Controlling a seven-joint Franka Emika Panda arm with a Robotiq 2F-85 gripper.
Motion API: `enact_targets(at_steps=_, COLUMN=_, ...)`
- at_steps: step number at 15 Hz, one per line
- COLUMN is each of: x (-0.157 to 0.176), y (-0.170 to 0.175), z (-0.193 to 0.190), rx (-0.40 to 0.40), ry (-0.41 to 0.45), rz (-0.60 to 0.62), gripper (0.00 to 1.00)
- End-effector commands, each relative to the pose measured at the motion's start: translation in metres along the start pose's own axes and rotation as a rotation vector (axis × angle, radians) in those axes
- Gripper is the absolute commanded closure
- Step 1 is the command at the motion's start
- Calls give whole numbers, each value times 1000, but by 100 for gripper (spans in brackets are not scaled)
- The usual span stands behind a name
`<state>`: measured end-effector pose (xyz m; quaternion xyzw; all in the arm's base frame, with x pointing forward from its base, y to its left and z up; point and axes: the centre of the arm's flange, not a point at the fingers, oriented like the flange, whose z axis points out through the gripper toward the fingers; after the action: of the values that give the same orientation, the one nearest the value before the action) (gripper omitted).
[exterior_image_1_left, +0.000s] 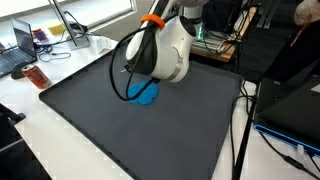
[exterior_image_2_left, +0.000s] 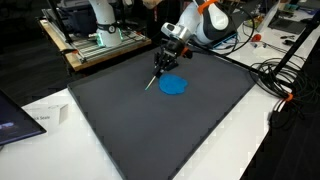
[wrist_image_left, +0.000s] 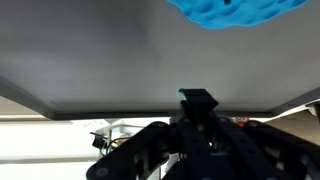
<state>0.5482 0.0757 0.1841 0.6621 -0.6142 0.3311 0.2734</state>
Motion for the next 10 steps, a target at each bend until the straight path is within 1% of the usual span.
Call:
enact_targets(at_steps=1, x=4, y=-51, z=-49, rx=-26, ry=-47, rz=-16, gripper=97)
enact_targets(at_steps=10, x=27, y=-51, z=-57, rx=-20, ry=-158, rz=-16, gripper=97)
